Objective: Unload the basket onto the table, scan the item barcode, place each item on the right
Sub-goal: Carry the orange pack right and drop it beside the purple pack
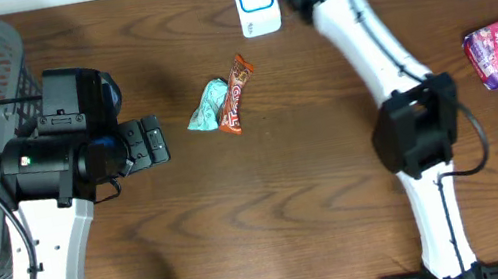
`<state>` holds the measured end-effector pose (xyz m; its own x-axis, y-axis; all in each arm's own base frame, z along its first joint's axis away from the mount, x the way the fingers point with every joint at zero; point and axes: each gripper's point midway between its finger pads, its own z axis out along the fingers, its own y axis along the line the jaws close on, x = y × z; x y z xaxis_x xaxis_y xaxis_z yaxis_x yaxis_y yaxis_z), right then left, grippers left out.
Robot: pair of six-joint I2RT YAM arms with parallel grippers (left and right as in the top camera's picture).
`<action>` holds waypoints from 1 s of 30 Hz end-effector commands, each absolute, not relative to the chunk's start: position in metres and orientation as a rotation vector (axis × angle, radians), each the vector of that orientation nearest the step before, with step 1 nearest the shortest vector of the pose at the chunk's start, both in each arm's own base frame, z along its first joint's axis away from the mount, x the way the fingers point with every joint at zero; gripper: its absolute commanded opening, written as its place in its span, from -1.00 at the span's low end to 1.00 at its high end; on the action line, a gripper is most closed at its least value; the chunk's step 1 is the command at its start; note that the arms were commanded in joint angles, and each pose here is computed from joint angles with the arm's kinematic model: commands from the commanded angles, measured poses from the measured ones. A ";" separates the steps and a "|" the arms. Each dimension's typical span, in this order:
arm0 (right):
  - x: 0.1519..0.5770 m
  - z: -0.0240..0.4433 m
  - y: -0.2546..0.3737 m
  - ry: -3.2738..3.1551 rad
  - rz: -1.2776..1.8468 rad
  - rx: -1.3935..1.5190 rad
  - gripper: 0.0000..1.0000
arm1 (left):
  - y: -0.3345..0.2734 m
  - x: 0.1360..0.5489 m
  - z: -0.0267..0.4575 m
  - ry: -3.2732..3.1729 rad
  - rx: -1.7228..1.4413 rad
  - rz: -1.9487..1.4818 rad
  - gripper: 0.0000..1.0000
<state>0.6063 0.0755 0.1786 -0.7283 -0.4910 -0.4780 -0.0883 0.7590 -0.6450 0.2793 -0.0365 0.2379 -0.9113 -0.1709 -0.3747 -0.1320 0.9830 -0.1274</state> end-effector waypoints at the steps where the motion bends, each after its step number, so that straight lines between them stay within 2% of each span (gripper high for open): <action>1: 0.594 0.166 0.009 2.419 -0.884 -0.315 -0.98 | -0.034 0.280 0.238 2.733 -0.235 -0.127 0.96; 5: 0.568 0.136 -0.044 2.605 -0.836 -0.230 -0.98 | -0.034 0.280 0.238 2.733 -0.235 -0.127 0.96; 10: 0.543 0.105 -0.089 2.774 -0.627 -0.076 -0.98 | -0.034 0.280 0.238 2.733 -0.235 -0.127 0.95; 14: 0.523 0.095 -0.141 2.821 -0.627 0.171 -0.96 | -0.034 0.280 0.238 2.733 -0.235 -0.127 0.96; 15: 0.519 0.093 -0.151 2.822 -0.624 0.240 -0.59 | -0.034 0.280 0.238 2.733 -0.235 -0.127 0.96; 16: 0.514 0.091 -0.162 2.827 -0.590 0.311 0.17 | -0.034 0.280 0.238 2.733 -0.234 -0.127 0.96; 17: 0.512 0.089 -0.165 2.833 -0.553 0.333 0.64 | -0.034 0.280 0.238 2.733 -0.235 -0.127 0.96; 18: 0.511 0.087 -0.167 2.837 -0.520 0.357 0.98 | -0.034 0.280 0.238 2.733 -0.235 -0.127 0.96; 25: 0.508 0.086 -0.161 2.854 -0.384 0.382 0.99 | -0.034 0.280 0.238 2.733 -0.235 -0.127 0.96; 30: 0.520 0.126 -0.142 2.756 -0.365 0.368 0.99 | -0.034 0.280 0.238 2.733 -0.234 -0.127 0.96</action>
<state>0.5097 -0.1644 0.0943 -0.9365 0.2095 -0.2811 0.2820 0.9265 -0.2492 0.2793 -0.0365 0.2379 -0.9113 -0.1709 -0.3747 -0.1320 0.9830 -0.1274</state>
